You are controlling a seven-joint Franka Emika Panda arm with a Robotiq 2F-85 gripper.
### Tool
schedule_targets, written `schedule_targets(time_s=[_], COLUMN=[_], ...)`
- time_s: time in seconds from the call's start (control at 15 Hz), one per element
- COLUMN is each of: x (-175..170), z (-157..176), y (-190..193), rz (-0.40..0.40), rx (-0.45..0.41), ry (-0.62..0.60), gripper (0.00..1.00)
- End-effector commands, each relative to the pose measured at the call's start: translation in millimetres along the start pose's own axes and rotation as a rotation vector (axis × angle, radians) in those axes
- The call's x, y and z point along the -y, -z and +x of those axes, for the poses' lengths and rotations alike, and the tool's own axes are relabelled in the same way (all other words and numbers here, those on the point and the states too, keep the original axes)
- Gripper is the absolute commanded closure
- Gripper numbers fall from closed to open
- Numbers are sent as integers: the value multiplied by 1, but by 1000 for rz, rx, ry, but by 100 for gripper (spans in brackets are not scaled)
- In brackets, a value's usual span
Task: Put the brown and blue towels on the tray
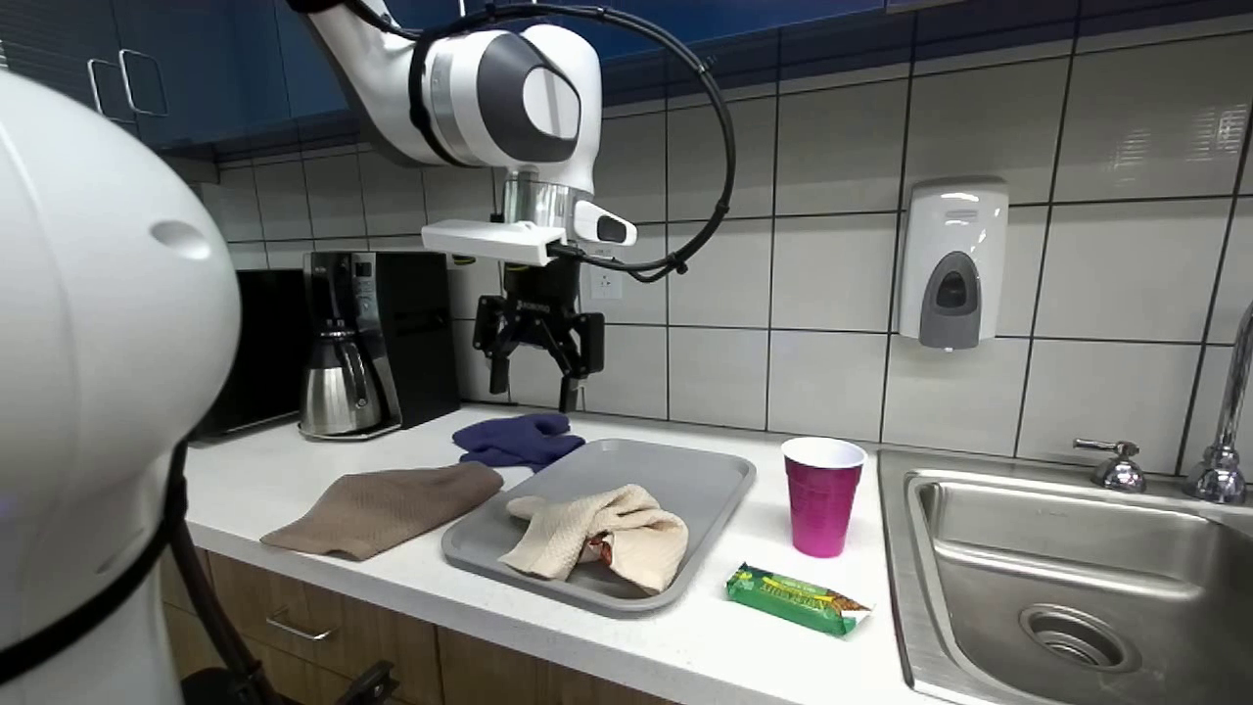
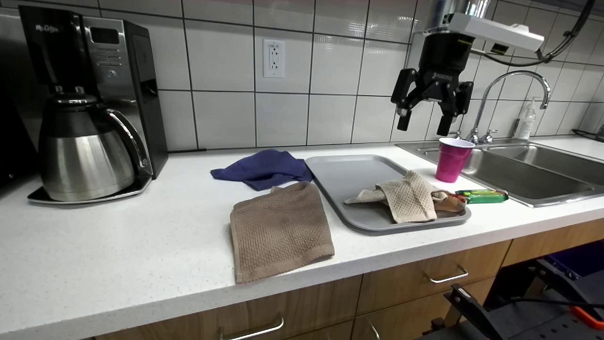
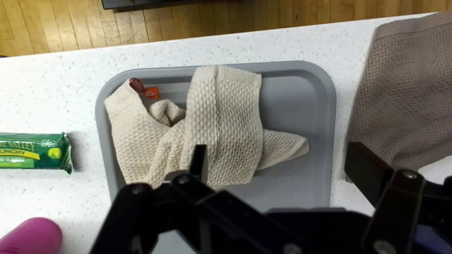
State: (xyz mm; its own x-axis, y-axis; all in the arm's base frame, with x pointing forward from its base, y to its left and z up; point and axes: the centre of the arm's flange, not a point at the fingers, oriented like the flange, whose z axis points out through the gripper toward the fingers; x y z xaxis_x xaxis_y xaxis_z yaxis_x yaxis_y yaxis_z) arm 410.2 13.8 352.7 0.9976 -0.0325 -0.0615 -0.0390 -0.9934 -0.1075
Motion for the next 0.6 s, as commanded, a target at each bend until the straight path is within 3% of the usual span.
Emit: schedule_targets(time_s=[0.0, 0.53], x=[21, 60], z=[14, 36], y=[-6, -25], rz=[12, 11], rx=[-8, -13], ry=[-10, 20], gripper=[0, 0])
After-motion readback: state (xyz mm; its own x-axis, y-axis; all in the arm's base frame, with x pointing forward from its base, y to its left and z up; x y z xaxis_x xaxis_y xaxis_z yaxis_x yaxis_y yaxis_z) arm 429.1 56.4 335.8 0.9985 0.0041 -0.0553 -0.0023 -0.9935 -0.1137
